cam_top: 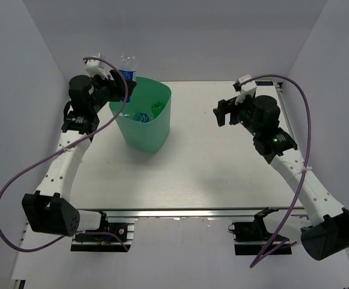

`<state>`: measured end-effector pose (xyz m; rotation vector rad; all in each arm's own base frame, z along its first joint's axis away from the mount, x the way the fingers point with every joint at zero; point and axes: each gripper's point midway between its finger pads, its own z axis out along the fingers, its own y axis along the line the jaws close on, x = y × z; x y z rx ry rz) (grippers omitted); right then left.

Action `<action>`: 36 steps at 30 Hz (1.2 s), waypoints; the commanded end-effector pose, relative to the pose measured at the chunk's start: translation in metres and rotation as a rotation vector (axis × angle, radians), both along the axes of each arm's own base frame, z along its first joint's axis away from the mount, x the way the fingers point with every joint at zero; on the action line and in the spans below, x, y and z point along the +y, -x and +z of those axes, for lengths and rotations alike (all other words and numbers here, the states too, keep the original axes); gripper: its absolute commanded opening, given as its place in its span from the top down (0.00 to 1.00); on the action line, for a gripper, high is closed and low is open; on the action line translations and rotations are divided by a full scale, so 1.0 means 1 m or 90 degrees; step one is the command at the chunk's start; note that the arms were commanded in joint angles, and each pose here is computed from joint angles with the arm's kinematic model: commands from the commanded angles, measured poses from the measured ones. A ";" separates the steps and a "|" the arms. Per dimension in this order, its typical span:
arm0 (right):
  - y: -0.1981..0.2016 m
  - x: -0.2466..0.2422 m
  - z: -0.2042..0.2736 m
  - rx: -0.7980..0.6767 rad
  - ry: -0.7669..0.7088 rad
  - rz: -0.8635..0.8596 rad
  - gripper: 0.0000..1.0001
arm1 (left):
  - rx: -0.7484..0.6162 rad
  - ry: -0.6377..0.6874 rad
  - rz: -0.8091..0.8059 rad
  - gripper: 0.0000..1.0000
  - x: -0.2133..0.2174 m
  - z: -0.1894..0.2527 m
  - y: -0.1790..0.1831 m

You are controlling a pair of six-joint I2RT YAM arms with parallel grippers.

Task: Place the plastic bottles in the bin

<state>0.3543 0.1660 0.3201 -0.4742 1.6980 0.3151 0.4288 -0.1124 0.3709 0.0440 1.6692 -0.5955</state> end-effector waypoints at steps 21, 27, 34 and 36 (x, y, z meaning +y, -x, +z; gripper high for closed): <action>-0.009 -0.027 -0.022 0.001 0.022 -0.071 0.11 | 0.037 -0.071 0.098 0.02 -0.018 0.030 0.002; -0.012 -0.035 -0.021 0.010 0.004 -0.084 0.11 | 0.050 -0.060 0.183 0.02 0.040 0.041 -0.025; -0.020 -0.045 -0.028 0.031 -0.003 -0.105 0.11 | 0.102 0.002 0.277 0.02 0.129 -0.002 -0.049; -0.023 -0.046 -0.031 0.038 -0.004 -0.106 0.10 | 0.134 0.019 0.270 0.02 0.140 -0.028 -0.055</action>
